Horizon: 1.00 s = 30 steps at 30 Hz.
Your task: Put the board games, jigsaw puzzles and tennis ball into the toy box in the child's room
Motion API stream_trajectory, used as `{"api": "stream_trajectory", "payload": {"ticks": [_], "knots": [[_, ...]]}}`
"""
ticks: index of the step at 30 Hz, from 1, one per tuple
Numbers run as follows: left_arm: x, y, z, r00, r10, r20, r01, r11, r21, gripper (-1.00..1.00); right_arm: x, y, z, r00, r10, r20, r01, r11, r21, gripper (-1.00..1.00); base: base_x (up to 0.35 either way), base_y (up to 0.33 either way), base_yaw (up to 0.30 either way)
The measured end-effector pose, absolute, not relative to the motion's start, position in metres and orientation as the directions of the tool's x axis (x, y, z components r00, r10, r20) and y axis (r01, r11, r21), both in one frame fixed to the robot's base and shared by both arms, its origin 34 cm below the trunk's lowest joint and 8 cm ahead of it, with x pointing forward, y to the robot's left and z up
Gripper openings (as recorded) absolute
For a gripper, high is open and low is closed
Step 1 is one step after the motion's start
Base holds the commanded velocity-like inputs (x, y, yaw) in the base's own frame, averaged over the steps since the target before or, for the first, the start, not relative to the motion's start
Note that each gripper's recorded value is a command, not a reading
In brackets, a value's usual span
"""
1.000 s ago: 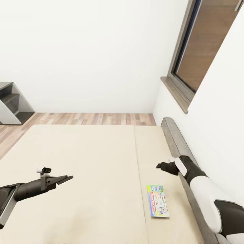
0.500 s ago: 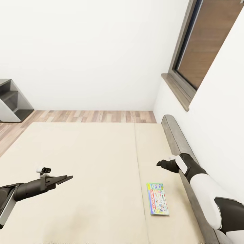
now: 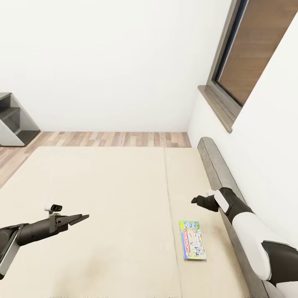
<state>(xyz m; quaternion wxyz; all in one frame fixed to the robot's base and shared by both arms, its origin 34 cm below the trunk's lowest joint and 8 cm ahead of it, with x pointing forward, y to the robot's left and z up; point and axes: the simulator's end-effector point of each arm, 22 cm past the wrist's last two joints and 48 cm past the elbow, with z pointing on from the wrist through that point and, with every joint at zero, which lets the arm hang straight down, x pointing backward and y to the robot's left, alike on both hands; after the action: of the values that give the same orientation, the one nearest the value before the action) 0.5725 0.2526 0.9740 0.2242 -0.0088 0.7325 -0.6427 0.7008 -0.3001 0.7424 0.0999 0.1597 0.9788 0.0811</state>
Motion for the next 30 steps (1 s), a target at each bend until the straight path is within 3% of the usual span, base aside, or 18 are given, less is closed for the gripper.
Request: {"api": "stream_trajectory", "payload": {"ticks": [30], "knots": [[0.570, 0.254, 0.951, -0.914, -0.300, -0.274, 0.229, 0.177, -0.957, 1.00, 0.696, -0.297, 0.720, -0.933, 0.332, -0.136, 0.300, 0.931, 0.210, 1.00, 0.000, 0.000, 0.000]]}}
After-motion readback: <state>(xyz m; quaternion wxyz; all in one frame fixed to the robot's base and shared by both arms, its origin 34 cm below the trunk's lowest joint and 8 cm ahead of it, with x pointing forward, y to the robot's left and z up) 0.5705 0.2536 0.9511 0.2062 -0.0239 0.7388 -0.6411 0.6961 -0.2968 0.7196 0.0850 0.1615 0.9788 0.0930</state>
